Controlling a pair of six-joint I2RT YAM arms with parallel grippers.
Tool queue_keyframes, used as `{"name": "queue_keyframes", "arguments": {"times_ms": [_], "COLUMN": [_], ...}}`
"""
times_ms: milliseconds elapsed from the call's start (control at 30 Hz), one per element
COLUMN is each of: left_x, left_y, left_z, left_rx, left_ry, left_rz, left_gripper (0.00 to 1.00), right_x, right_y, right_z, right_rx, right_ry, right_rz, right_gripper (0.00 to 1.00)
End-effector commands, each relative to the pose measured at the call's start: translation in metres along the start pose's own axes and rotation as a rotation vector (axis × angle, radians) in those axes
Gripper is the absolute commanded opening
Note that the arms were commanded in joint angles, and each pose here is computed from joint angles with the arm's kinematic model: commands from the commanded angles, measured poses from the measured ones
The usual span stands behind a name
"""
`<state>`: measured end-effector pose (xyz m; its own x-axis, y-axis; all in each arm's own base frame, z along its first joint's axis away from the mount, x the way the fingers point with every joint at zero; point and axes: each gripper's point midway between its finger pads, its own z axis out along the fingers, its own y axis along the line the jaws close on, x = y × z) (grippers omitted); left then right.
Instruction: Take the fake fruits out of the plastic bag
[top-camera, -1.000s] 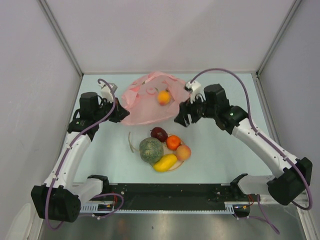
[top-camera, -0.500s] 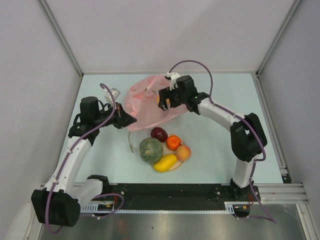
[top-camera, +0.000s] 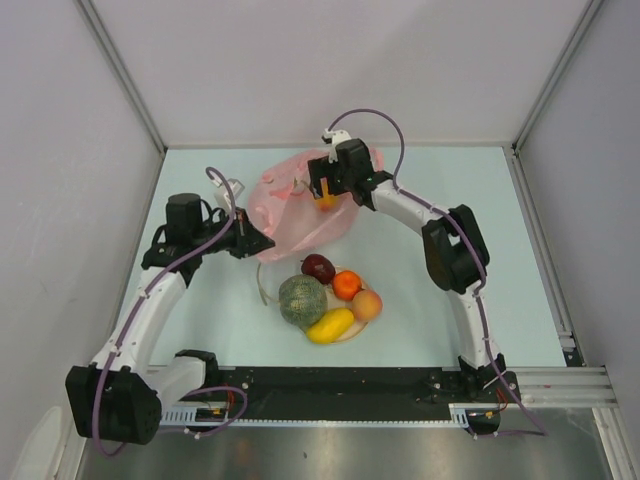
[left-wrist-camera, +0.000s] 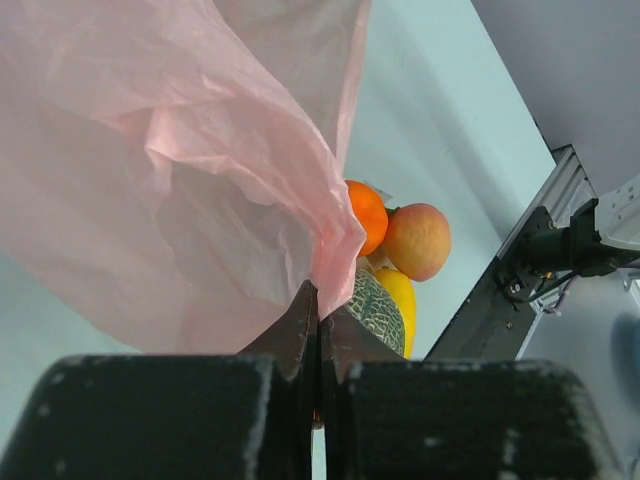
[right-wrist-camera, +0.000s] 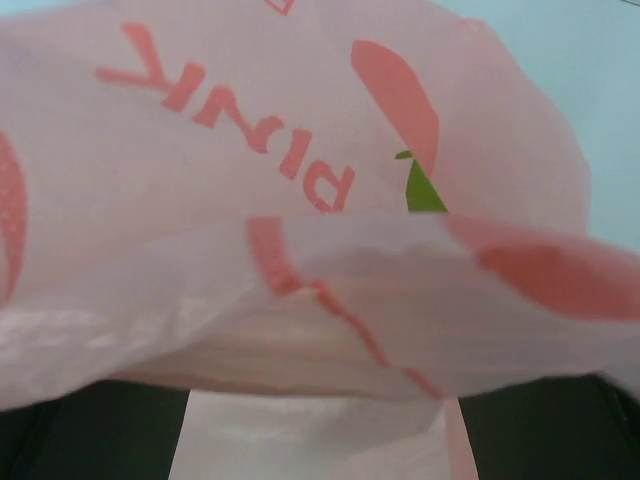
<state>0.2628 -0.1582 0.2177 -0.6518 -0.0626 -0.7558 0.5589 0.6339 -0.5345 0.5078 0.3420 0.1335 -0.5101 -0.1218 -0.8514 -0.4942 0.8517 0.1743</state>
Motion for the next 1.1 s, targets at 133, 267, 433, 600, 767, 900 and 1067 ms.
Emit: {"name": "queue_keyframes", "arguments": {"times_ms": [133, 267, 433, 600, 767, 900, 1067], "left_x": [-0.002, -0.006, -0.009, -0.013, -0.02, -0.02, -0.058], "left_y": [0.007, 0.012, 0.02, 0.032, 0.038, 0.047, 0.051], "left_z": [0.002, 0.004, 0.004, 0.007, 0.011, 0.017, 0.018], "left_rx": [-0.015, -0.037, -0.083, -0.142, -0.166, -0.192, -0.254], "left_ry": [0.016, 0.016, 0.014, -0.019, -0.045, 0.002, -0.072], "left_rz": [0.02, 0.025, 0.03, -0.004, -0.033, -0.014, 0.07], "left_gripper": [0.0, 0.0, 0.0, 0.0, 0.0, 0.0, 0.0], "right_x": [0.012, 0.015, -0.014, -0.047, -0.052, -0.024, 0.031], "right_y": [-0.014, -0.019, 0.005, 0.041, 0.071, 0.089, 0.11], "right_z": [0.04, 0.048, 0.037, -0.016, -0.083, -0.145, -0.219], "right_rx": [0.093, 0.112, -0.011, -0.156, -0.318, -0.413, -0.52], "right_ry": [0.003, -0.006, -0.067, -0.107, -0.108, -0.063, 0.021], "right_rz": [-0.013, -0.052, -0.118, -0.212, -0.284, -0.355, -0.468], "right_gripper": [1.0, 0.96, 0.65, 0.45, 0.39, 0.39, 0.39]}}
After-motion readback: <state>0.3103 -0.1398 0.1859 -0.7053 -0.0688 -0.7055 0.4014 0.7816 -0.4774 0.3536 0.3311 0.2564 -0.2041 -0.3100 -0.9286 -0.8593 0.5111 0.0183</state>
